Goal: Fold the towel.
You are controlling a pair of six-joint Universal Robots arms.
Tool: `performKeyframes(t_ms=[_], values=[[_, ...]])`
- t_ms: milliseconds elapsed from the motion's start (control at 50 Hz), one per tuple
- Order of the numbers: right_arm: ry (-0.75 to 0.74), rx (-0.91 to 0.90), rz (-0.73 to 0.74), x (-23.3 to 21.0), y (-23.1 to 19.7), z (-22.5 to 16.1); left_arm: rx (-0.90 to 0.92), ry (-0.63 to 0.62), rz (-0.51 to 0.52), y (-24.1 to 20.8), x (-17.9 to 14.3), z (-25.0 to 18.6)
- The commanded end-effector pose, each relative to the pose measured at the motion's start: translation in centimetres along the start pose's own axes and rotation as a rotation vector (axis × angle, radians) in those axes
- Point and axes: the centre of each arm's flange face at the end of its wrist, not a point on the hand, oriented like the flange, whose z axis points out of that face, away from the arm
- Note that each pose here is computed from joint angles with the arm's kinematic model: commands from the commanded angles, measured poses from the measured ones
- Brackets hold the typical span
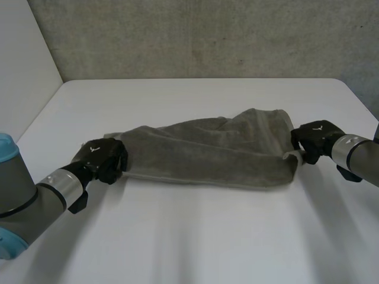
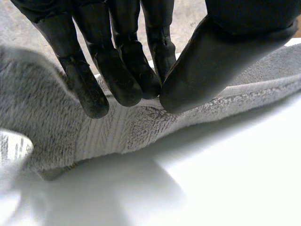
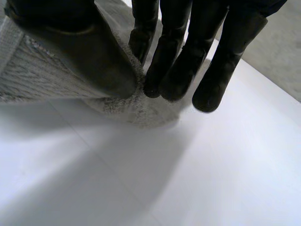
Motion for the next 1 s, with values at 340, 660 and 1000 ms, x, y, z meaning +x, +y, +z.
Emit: performKeyframes(t_ms=[340, 660, 1000], values=[[0.077, 0.162, -0.045, -0.9, -1.8, -6.5, 0.077, -0.015, 0.012, -2.6, -0.3, 0.5], [-0.035, 0.11, -0.339, -6.0, 3.2, -9.4, 0.13, -0.02, -0.189, -4.7, -2.3, 2.0], [0.057, 0.065, -0.308, -5.8, 6.3, -6.2, 0.113, -0.025, -0.21, -4.8, -2.5, 2.2]])
